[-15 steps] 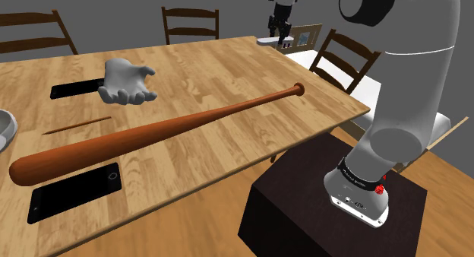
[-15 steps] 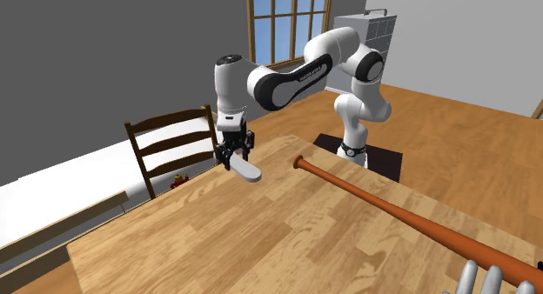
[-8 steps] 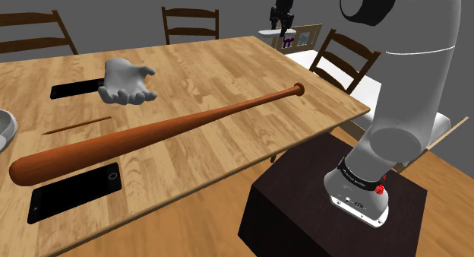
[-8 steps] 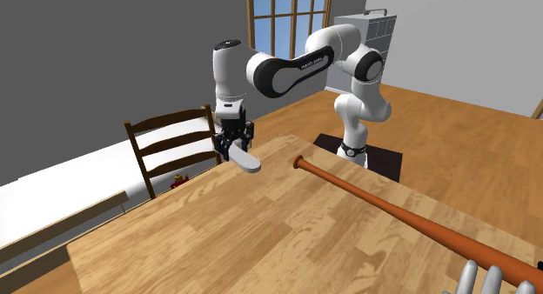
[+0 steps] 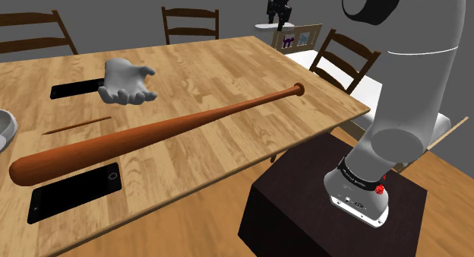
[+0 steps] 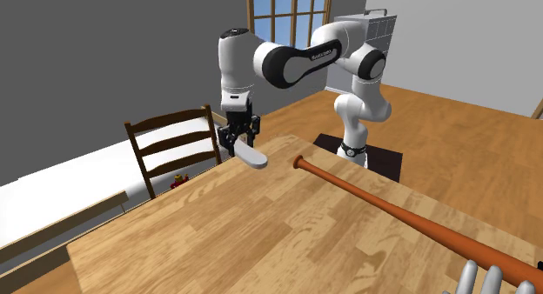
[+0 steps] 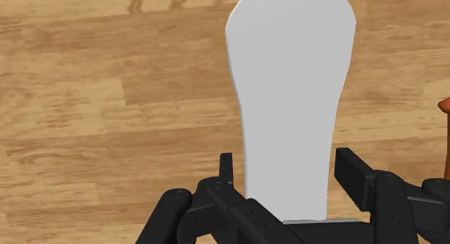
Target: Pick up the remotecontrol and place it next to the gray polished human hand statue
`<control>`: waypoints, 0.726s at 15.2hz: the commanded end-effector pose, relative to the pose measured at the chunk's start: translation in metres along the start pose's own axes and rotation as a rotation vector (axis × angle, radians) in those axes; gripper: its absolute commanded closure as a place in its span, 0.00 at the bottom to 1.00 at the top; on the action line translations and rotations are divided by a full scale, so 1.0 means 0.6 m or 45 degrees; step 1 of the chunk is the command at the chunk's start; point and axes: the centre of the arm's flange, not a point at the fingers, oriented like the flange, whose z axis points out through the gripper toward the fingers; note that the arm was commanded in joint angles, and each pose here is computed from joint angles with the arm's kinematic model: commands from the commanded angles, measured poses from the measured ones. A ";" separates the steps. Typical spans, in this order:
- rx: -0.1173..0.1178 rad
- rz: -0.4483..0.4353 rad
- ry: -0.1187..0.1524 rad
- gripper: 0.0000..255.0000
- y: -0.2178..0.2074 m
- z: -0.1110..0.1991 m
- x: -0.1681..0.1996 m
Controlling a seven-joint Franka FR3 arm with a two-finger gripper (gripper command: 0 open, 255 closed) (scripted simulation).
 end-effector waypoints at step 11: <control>-0.001 0.001 0.000 1.00 -0.044 -0.004 0.258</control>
